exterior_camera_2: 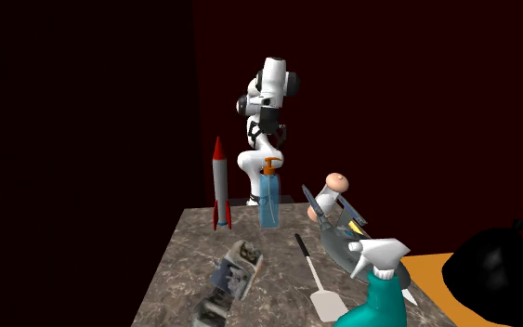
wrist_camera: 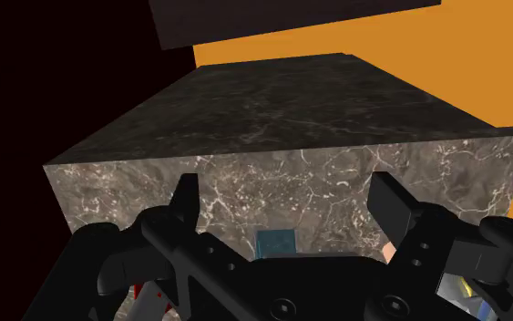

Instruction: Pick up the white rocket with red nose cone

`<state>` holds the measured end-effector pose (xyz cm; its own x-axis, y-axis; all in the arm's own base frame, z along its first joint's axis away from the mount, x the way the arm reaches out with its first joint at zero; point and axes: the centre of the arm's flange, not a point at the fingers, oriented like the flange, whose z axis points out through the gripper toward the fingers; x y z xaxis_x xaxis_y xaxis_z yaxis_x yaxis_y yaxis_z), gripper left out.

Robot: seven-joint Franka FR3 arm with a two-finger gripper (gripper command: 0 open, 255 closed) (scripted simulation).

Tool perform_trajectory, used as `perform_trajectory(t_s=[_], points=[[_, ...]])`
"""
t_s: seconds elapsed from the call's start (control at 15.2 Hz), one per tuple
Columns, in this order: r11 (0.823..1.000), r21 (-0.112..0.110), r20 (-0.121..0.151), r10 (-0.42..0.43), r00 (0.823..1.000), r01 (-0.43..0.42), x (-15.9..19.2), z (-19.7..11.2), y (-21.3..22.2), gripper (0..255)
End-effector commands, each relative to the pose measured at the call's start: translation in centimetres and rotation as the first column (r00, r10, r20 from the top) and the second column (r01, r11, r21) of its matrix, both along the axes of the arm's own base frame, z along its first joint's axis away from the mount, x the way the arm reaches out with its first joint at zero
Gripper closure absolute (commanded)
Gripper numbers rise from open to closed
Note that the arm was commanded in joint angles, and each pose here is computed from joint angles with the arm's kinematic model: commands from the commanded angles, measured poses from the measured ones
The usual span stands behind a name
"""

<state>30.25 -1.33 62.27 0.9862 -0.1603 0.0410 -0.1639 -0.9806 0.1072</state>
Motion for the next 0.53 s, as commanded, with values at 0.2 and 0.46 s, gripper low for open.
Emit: perform_trajectory(t_s=[0.2, 0.46], points=[[0.999, 0.03, 0.062, 0.039, 0.997, -0.041, 1.1, -1.6, -3.5, 0], [0.993, 0.066, 0.147, 0.087, 0.985, -0.098, 2.9, -3.8, -7.9, 0]])
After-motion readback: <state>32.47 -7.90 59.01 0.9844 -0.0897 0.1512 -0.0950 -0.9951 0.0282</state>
